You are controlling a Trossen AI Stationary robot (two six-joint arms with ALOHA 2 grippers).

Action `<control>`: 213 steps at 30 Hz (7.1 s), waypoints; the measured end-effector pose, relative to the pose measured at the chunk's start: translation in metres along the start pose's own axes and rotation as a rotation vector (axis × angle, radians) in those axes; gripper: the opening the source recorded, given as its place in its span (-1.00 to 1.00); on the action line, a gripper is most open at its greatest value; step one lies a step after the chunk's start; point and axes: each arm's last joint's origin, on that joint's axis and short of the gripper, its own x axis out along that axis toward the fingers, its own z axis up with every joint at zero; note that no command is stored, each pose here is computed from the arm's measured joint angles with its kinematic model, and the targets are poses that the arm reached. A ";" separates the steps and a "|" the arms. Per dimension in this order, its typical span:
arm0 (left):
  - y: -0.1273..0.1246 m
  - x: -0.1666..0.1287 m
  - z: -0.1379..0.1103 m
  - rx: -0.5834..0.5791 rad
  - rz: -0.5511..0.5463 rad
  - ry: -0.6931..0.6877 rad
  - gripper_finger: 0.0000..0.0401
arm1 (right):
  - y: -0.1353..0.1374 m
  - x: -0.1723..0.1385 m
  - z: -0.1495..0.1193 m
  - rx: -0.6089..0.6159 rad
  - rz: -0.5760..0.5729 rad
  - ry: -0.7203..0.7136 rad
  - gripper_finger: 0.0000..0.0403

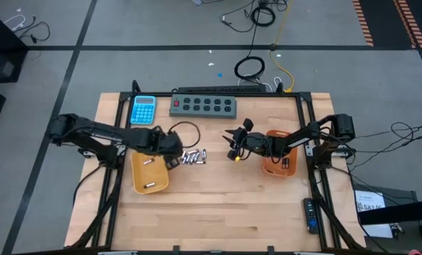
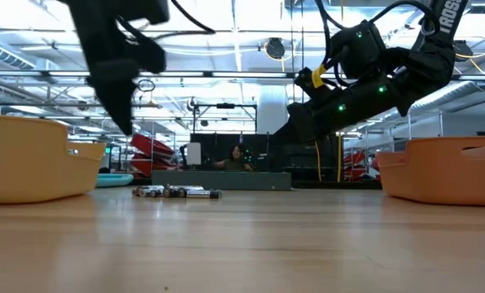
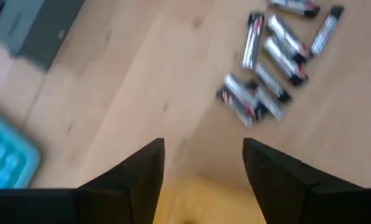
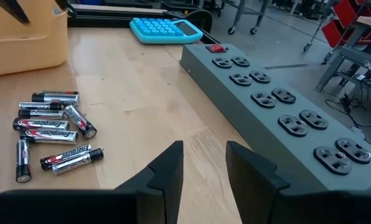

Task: Sort batteries
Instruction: Put the white battery into the yellow bin

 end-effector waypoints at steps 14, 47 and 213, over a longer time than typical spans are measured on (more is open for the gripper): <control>0.004 0.057 0.045 0.186 -0.116 -0.007 -0.06 | 0.000 0.000 0.000 -0.011 0.005 0.001 -0.45; -0.004 0.096 0.059 0.246 -0.216 -0.038 -0.07 | 0.000 0.000 0.000 -0.016 0.005 0.002 -0.45; 0.016 0.073 0.022 0.103 -0.240 0.107 -0.12 | 0.001 0.000 -0.003 -0.019 0.009 0.029 -0.45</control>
